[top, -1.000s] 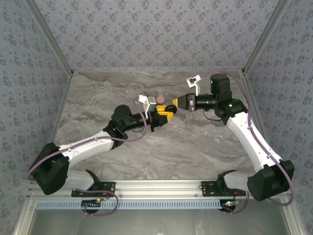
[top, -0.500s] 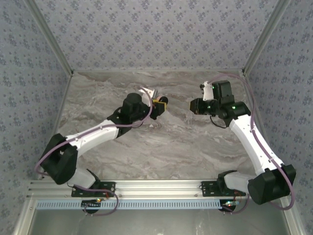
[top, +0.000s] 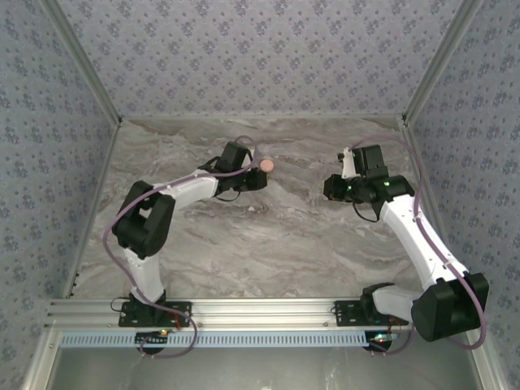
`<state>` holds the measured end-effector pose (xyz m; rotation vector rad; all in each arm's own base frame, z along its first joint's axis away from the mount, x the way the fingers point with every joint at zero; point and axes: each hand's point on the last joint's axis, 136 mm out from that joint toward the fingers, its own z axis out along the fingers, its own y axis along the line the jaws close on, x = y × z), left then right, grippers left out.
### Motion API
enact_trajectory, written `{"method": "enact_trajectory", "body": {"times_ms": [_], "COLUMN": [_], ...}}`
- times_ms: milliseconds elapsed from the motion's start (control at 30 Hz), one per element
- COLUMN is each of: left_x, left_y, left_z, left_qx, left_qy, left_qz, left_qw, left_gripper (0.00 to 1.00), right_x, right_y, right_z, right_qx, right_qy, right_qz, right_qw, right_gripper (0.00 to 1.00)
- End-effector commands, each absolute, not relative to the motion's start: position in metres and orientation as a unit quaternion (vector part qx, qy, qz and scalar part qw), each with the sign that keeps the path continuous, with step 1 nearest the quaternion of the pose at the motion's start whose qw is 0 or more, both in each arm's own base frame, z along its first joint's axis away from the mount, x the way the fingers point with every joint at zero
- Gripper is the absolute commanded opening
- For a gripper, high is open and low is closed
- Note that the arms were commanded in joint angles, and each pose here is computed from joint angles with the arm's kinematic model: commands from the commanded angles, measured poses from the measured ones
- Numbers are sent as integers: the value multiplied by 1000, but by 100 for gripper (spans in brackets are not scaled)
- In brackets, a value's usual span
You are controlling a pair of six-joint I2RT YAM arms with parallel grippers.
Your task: Insert the wireless bluetooth earbuds into the charging case
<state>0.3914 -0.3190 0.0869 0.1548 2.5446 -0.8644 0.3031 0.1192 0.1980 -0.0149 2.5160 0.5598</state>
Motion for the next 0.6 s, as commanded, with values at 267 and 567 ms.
{"method": "enact_trajectory", "body": {"times_ms": [267,567], "left_x": [396,388], "left_y": [-333,-336], "left_z": [64,41], "left_qx": [20,15], "left_qy": [921,924], "left_qz": [-359,-365], "left_qw": [152,117], "left_gripper": [24,29], "right_x": [299,302], "right_y": [110,111], "right_z": [189,184], "right_qx": [-1,1], "right_qy": [947,948], "right_qz": [191,192], "right_qw": [260,253], "right_gripper": [14,14]}}
